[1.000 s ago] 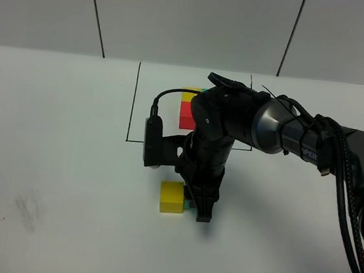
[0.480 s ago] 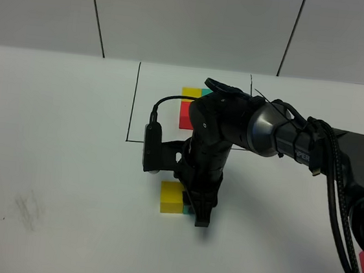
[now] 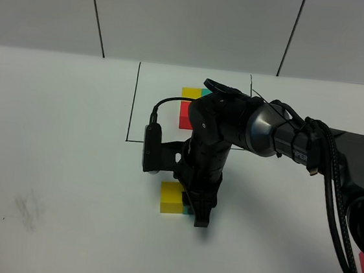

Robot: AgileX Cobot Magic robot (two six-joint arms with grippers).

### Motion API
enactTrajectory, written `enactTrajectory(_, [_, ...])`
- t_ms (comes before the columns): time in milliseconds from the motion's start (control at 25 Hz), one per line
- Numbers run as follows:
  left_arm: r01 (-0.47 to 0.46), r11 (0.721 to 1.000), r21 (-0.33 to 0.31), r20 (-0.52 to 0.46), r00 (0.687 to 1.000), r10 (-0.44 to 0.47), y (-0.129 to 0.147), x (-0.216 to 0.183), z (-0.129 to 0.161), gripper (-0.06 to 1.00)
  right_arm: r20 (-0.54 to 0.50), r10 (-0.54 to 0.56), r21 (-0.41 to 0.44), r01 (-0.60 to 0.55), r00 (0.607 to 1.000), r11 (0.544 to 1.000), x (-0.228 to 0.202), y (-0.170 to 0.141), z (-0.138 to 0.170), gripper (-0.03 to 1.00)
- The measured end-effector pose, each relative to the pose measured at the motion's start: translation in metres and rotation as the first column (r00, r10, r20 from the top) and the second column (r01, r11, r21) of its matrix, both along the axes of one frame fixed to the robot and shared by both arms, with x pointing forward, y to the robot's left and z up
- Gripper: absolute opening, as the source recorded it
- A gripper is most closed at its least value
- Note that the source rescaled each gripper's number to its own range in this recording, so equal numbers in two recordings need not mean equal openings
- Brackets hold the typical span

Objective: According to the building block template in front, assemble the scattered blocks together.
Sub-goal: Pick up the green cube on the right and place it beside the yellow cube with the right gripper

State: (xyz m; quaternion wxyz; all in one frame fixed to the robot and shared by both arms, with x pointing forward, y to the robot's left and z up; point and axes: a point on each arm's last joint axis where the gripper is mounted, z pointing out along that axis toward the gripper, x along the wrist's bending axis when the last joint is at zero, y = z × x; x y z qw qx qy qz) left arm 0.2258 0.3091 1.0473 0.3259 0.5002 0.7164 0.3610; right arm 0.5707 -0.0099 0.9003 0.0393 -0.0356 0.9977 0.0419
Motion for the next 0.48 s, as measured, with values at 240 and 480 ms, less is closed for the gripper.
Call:
enactTrajectory(240, [0.000,1.000,0.000,0.000,1.000,0.000,0.0000,0.0000,0.0000,0.65,-0.001,-0.001,0.001,0.001,1.000,1.000,-0.0001,0.0001,0.0000,0.25])
enactTrajectory(480, [0.000,1.000,0.000,0.000,1.000,0.000,0.0000,0.0000,0.0000,0.65,-0.010,-0.034,0.029,0.035,0.999,0.999,0.0013,0.0040,0.0010,0.51])
